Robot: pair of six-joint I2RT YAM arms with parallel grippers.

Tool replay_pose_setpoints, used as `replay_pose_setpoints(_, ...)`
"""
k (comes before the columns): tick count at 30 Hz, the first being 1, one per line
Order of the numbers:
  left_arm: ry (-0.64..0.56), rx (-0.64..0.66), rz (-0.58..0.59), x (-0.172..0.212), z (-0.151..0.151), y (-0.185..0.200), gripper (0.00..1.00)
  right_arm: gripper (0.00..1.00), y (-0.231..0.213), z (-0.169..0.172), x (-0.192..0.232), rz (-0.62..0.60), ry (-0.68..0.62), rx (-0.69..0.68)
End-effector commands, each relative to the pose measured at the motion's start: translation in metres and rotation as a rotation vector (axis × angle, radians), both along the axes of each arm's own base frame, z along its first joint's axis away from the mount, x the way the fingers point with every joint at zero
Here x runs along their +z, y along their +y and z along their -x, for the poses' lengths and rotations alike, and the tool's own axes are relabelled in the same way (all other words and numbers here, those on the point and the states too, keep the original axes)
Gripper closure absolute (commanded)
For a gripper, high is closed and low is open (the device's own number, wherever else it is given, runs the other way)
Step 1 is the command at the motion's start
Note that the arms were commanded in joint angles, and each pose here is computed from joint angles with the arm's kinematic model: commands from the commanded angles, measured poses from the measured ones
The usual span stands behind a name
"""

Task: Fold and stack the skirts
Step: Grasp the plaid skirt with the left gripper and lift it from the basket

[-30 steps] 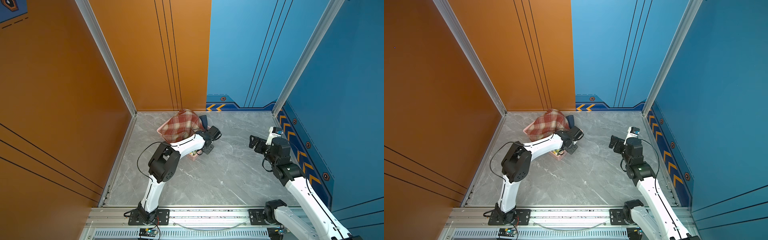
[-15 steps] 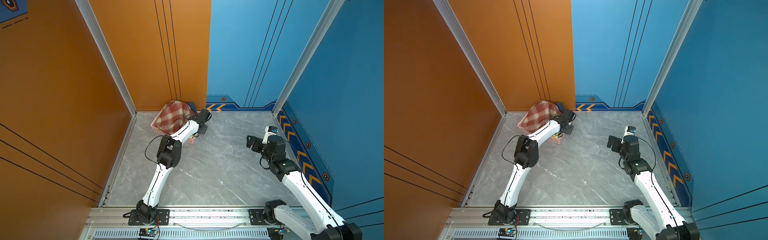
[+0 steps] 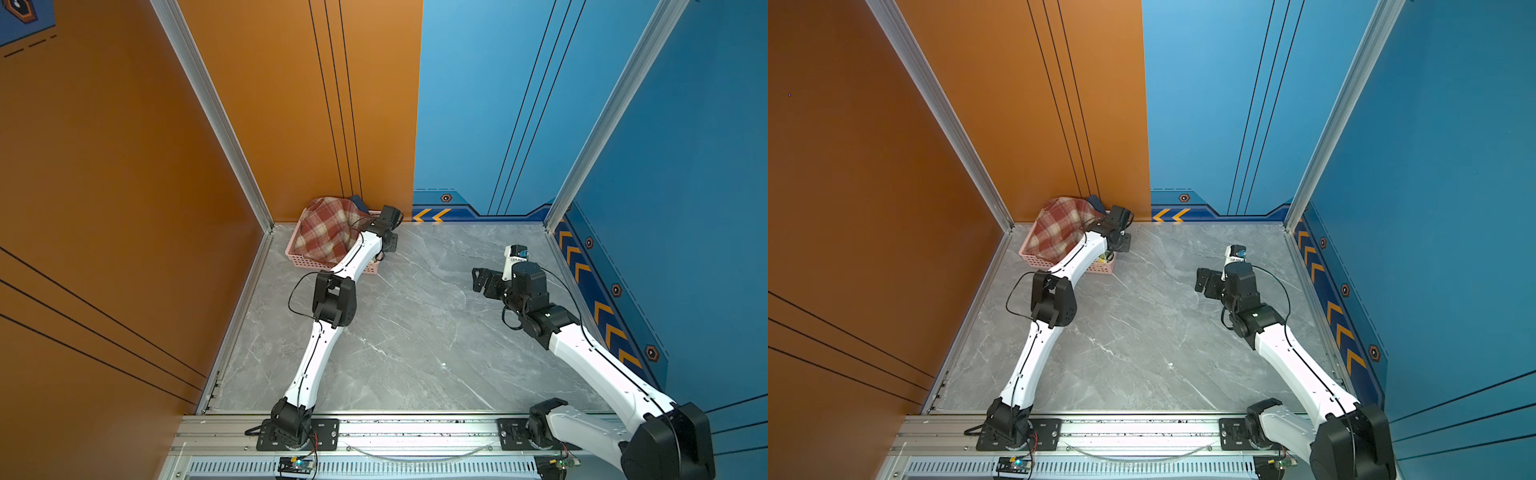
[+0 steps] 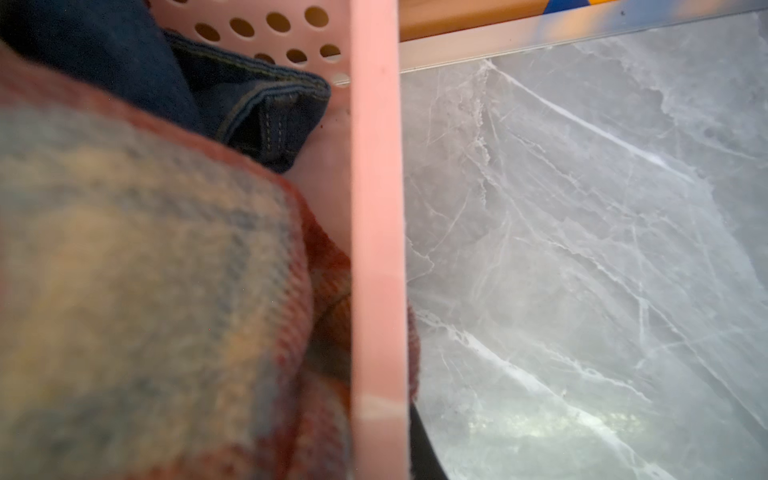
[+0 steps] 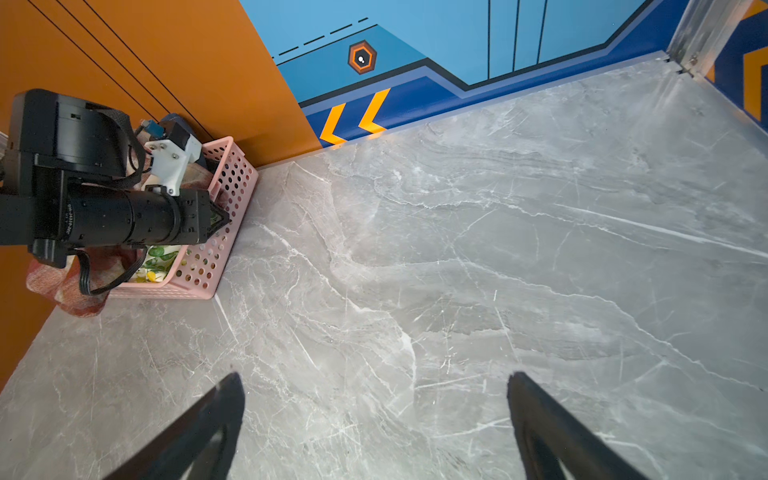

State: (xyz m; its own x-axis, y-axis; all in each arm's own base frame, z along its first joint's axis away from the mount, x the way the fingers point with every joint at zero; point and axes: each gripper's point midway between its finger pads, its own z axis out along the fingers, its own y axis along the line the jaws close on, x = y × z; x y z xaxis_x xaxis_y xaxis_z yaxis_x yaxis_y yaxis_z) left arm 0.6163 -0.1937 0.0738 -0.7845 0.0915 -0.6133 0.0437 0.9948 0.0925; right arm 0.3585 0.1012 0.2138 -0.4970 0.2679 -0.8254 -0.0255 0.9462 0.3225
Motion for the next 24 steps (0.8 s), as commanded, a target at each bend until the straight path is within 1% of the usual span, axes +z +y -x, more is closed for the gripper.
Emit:
replay_pose_setpoints(1, -0.130, 0.028, 0.120, 0.027, -0.030, -0.004, 0.83, 0.02, 0.000, -0.007, 0.018, 0.008, -0.066, -0.027)
replay_pose_setpoints(2, -0.148, 0.030, 0.145, 0.032, -0.034, -0.004, 0.81, 0.02, 0.001, -0.008, 0.020, 0.002, -0.076, -0.027)
replay_pose_setpoints(4, -0.176, 0.029, 0.184, 0.043, -0.039, -0.003, 0.74, 0.02, 0.002, -0.008, 0.025, -0.004, -0.090, -0.026)
replay_pose_setpoints(6, -0.203, -0.003, 0.207, 0.058, -0.039, -0.008, 0.63, 0.01, 0.003, -0.009, 0.029, -0.006, -0.099, -0.025)
replay_pose_setpoints(8, -0.239, -0.053, 0.232, 0.080, -0.037, -0.018, 0.50, 0.02, 0.004, -0.009, 0.035, -0.010, -0.117, -0.023)
replay_pose_setpoints(10, -0.262, -0.096, 0.262, 0.101, -0.030, -0.026, 0.38, 0.02, 0.004, -0.009, 0.038, -0.013, -0.126, -0.028)
replay_pose_setpoints(12, -0.289, -0.118, 0.285, 0.122, -0.022, -0.028, 0.30, 0.01, 0.004, -0.009, 0.040, -0.014, -0.134, -0.034)
replay_pose_setpoints(15, -0.310, -0.149, 0.294, 0.149, -0.005, -0.027, 0.21, 0.02, 0.002, -0.007, 0.040, -0.016, -0.137, -0.045)
replay_pose_setpoints(19, -0.325, -0.172, 0.294, 0.180, 0.024, -0.015, 0.15, 0.02, -0.001, -0.002, 0.042, -0.006, -0.149, -0.061)
replay_pose_setpoints(20, -0.327, -0.166, 0.289, 0.186, 0.031, -0.008, 0.09, 0.02, -0.002, -0.001, 0.042, -0.002, -0.149, -0.069)
replay_pose_setpoints(22, -0.330, -0.122, 0.257, 0.194, 0.044, 0.014, 0.07, 0.01, -0.004, 0.000, 0.040, 0.010, -0.142, -0.080)
replay_pose_setpoints(24, -0.310, -0.063, 0.210, 0.194, 0.056, 0.040, 0.07, 0.01, -0.002, 0.001, 0.038, 0.020, -0.129, -0.076)
